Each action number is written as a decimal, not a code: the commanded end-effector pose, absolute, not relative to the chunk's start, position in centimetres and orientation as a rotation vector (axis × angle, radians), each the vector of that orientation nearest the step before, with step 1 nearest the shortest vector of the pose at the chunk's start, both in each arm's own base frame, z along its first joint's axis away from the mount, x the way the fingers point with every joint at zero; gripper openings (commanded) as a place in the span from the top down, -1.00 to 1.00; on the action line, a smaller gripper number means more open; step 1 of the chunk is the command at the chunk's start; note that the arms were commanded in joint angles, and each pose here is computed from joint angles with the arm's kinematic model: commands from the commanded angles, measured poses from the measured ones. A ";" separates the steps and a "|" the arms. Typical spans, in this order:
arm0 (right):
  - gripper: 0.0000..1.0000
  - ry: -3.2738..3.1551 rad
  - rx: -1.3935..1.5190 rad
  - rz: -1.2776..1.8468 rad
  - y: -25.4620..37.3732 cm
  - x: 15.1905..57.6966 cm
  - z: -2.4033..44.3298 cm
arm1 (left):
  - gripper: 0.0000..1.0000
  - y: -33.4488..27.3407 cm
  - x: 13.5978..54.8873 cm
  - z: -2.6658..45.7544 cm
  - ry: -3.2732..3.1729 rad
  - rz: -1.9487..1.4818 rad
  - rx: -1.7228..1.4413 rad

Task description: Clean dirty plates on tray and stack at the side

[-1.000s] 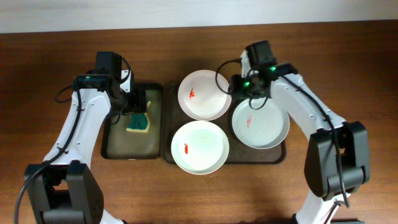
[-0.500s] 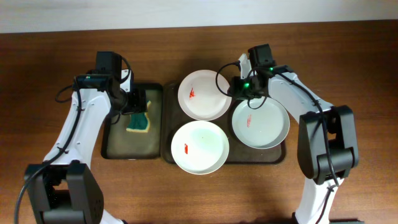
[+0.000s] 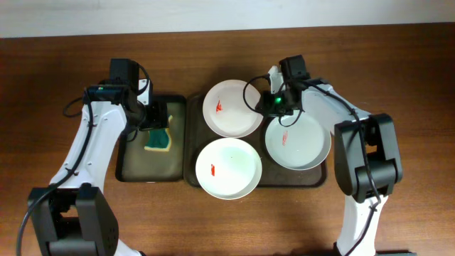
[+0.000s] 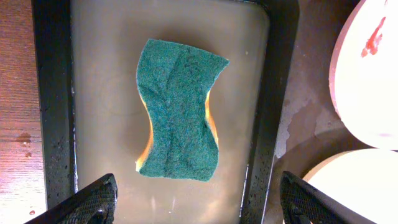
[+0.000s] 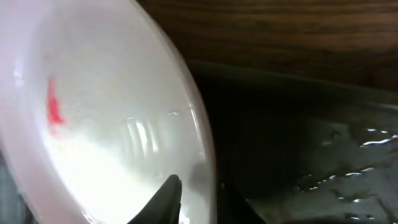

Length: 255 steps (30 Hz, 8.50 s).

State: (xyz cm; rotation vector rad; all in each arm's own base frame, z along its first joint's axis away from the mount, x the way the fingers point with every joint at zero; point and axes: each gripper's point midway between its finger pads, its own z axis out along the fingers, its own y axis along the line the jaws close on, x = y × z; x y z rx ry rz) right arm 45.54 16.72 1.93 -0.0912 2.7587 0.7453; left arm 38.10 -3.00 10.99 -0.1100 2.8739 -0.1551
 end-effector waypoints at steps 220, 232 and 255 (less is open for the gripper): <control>-0.01 2.892 -0.086 0.644 17.5 43.6 2.1 | 1.00 -1.4 36.7 21.8 2.847 0.197 -0.314; 0.01 2.876 -0.088 0.640 17.5 44.0 2.1 | 1.00 -0.6 34.9 7.6 2.894 0.303 -0.363; 0.92 2.737 -0.148 0.534 18.6 45.9 11.5 | 1.00 -0.5 36.5 11.2 2.662 -0.366 -0.404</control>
